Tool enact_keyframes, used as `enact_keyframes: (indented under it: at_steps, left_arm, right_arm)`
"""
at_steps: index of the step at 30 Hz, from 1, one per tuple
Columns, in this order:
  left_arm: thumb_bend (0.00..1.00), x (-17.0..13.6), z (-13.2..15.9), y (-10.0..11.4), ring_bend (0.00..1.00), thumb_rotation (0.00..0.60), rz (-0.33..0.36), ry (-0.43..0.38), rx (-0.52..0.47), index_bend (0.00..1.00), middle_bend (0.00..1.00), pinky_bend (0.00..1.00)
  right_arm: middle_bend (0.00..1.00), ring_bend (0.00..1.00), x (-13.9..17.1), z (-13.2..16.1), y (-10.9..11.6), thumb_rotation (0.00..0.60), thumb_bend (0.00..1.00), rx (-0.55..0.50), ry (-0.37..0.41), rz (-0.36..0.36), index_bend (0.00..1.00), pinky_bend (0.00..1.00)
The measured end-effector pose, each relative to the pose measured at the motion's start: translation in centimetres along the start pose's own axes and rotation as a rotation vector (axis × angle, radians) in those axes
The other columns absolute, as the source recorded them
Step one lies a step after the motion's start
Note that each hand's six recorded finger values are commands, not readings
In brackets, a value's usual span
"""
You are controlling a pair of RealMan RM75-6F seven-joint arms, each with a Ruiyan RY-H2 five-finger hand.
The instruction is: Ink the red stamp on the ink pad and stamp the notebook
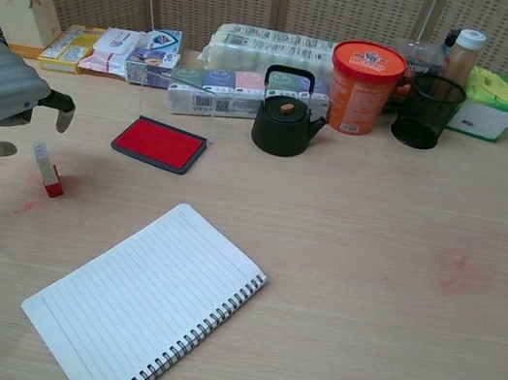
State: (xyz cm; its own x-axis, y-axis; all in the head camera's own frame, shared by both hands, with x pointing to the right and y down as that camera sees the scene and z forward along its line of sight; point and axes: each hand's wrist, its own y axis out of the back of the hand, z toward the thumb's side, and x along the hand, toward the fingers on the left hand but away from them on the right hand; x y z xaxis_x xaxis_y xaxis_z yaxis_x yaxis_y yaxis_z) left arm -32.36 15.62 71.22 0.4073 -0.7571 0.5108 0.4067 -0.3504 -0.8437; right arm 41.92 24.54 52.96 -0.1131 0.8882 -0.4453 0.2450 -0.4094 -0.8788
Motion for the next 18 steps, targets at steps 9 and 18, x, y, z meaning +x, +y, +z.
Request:
enact_keyframes:
  at_steps: [9, 18]
  left_arm:
    - [0.24, 0.4, 0.6, -0.9, 1.0, 0.6, -0.021, -0.007, 0.009, 0.44, 1.0, 1.0]
    - [0.26, 0.9, 1.1, -1.0, 1.0, 0.6, -0.022, -0.006, 0.025, 0.51, 1.0, 1.0]
  right_arm:
    - [0.0, 0.0, 0.0, 0.0, -0.1, 0.6, 0.03, 0.003, -0.002, 0.004, 0.0, 0.0]
    - [0.0, 0.0, -0.1, 0.0, -0.2, 0.6, 0.03, 0.004, -0.005, 0.007, 0.0, 0.0]
